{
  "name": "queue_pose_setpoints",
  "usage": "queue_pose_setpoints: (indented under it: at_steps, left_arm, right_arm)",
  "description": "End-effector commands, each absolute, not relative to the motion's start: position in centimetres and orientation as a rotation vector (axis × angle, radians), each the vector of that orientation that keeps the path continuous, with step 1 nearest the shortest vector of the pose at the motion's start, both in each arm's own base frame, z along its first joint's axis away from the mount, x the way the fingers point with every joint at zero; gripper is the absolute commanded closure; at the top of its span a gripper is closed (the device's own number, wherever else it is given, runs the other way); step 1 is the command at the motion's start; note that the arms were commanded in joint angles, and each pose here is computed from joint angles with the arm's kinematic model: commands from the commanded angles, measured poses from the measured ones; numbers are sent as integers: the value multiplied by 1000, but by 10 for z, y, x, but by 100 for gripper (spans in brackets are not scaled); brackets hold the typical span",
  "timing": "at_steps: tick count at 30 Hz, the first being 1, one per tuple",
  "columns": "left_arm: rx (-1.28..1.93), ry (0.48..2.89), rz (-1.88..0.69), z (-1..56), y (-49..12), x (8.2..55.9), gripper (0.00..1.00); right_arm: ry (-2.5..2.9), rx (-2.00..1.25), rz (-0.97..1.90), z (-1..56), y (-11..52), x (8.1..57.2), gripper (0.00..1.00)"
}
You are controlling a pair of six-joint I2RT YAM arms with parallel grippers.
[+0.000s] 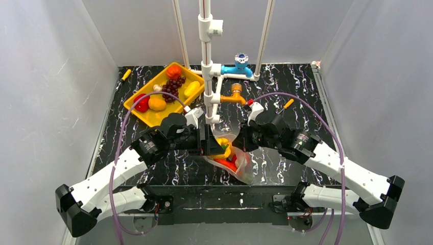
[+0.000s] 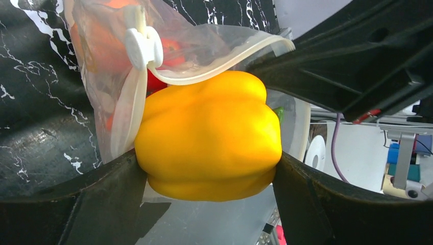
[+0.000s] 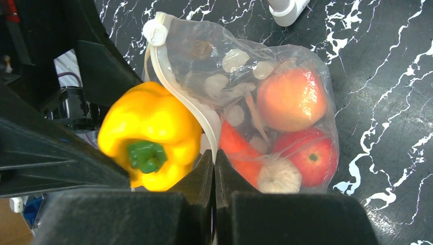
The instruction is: Place the food in the zip-top bag and seal the zipper
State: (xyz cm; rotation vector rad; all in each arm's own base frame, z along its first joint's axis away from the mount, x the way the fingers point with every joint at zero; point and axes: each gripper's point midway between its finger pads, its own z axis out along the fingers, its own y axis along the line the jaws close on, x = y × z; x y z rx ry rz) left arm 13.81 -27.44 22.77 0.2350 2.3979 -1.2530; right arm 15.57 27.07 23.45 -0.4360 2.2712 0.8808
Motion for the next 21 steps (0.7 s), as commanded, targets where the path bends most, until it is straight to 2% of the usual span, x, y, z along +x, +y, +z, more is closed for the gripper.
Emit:
queue_pose_setpoints:
  at_steps: [1,4,6,7,16,21]
  left_arm:
    - [263,2298,-1254,246,-282,150,30]
    - [289,2312,-1266,244,-285,146,23]
    - [308,2316,-1274,245,-286,143,4]
    - [322,2319,-1276,246,-286,142,2]
    - [345,2295,-1178,260,-269,141,2]
    - [325,2312,-1004,266,-245,148,2]
  right_arm:
    - [2184,-421,920,264,271,160,99]
    - [2179,-419,918,265,269,160,99]
    - [2177,-421,918,265,269,159,99]
    - [2177,-422,918,266,269,159,99]
    - [2175,-420,915,265,267,159,99]
    - [2178,-416,902,262,264,159,99]
